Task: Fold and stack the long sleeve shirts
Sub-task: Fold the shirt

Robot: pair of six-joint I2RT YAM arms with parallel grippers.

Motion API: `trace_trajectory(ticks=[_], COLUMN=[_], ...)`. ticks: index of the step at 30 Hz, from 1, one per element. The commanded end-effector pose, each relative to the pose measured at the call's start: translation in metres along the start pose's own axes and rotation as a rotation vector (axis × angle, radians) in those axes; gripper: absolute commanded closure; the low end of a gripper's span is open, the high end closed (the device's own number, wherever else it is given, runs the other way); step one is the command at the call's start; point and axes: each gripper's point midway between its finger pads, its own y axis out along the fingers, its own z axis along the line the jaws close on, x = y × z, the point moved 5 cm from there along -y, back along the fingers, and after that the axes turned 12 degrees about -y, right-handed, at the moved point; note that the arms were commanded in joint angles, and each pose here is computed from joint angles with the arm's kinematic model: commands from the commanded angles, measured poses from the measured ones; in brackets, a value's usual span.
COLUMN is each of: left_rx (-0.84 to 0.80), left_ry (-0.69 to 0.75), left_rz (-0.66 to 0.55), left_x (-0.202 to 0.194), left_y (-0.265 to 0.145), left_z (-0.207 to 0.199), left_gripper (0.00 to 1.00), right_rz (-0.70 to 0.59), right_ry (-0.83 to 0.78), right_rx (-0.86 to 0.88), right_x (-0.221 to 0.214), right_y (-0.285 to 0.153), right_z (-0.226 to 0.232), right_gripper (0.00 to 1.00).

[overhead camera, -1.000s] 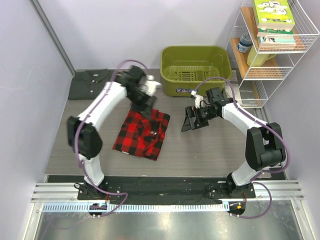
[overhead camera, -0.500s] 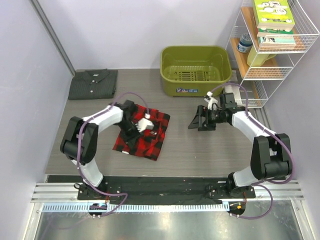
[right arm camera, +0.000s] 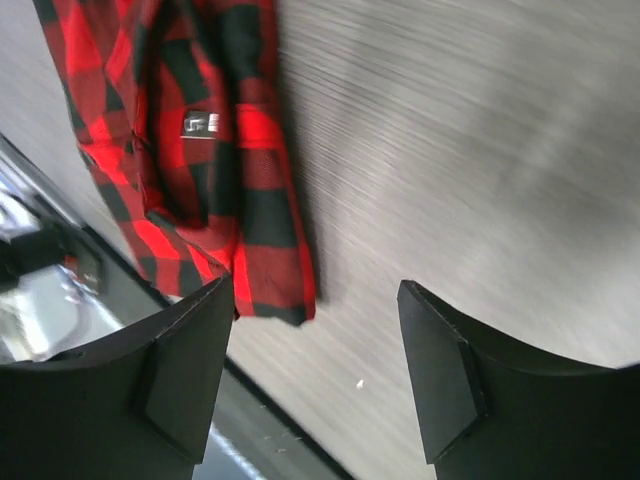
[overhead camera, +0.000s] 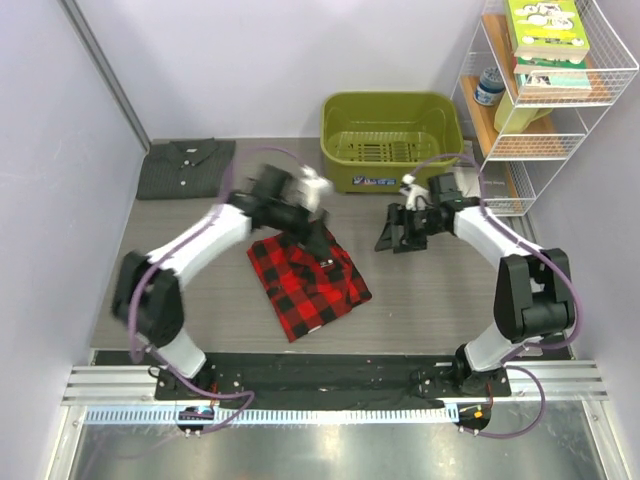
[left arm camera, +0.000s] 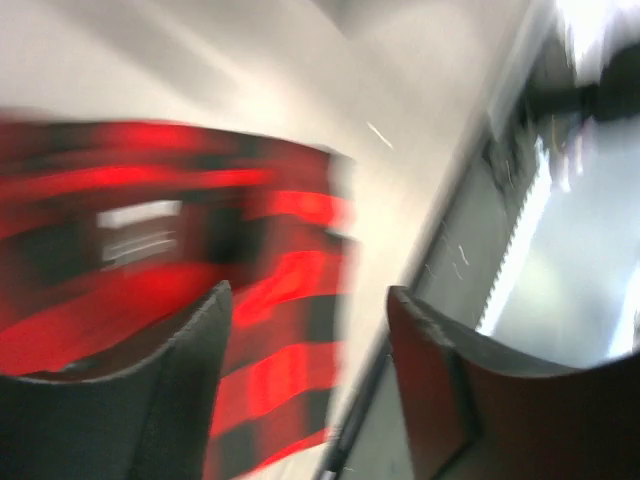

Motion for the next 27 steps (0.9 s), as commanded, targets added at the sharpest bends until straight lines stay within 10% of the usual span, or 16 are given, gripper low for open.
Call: trace_trajectory(ticks=[1, 8, 16, 27], left_rx=[0.110, 0.211, 0.273, 0.314], left_ry=[-0.098, -0.404, -0.328, -0.217], left_rz=[-0.270, -0.336, -0.318, -0.261], left_x=[0.026, 0.007, -0.027, -0.055], left_y=[-0.099, -0.165, -0.183, -0.180], left_z=[0.041, 0.119, 0.128, 0.124], left_gripper=[0.30, 0.34, 0.36, 0.37], right_rz=[0.043, 0.273, 0.485, 0.249], right_ry=[-0.267, -0.501, -0.824, -1.184], right_rx=[0.003, 0.018, -0.103, -0.334], right_x=[0.014, -0.015, -0.048, 0.075], right_y=[0.029, 0.075, 0.084, 0.081], right_z=[0.031, 0.045, -0.006, -0.008], right_gripper=[0.27, 0.32, 0.66, 0.64])
